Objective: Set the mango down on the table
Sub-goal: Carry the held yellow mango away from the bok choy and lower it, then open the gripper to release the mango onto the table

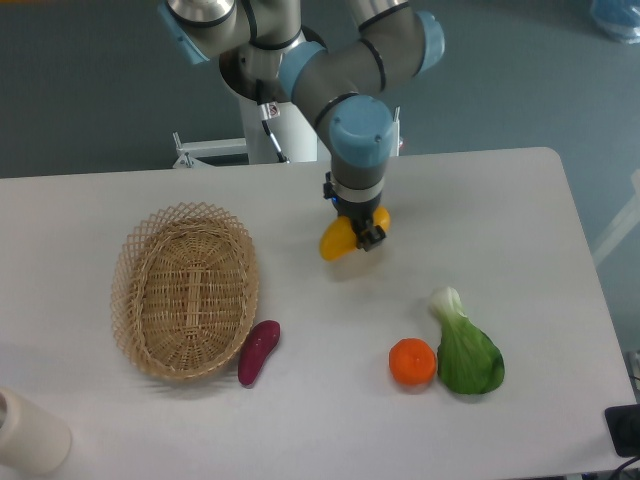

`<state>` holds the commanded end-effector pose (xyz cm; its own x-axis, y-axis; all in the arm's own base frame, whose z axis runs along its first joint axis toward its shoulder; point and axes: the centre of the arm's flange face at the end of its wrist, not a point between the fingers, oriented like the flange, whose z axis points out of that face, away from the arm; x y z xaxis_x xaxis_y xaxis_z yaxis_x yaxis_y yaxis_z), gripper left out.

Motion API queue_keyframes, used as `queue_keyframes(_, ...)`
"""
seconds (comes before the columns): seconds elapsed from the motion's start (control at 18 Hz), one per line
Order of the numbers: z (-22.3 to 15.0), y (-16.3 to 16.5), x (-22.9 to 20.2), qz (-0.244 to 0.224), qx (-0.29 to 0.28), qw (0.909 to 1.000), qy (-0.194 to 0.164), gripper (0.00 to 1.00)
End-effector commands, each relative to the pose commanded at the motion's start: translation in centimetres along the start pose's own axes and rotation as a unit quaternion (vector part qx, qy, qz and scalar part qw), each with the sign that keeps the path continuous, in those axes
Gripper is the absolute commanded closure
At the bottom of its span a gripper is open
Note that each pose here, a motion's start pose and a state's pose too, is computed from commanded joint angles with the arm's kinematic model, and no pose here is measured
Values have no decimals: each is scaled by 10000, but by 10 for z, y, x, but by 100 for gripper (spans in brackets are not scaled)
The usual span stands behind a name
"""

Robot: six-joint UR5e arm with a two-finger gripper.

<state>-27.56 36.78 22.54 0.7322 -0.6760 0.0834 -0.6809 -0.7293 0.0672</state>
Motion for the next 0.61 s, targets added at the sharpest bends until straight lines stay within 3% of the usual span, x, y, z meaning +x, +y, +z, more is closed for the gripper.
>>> queue_keyframes(0.06,3,1,2,6,-64,10000,-24,49)
queue_keyframes(0.17,6,-5,5,89,-185,9998,-21,29)
queue_keyframes(0.22,5,-7,4,110,-197,9997,-38,0)
queue_keyframes(0.61,-12,-3,-10,77,-190,9995,-243,0)
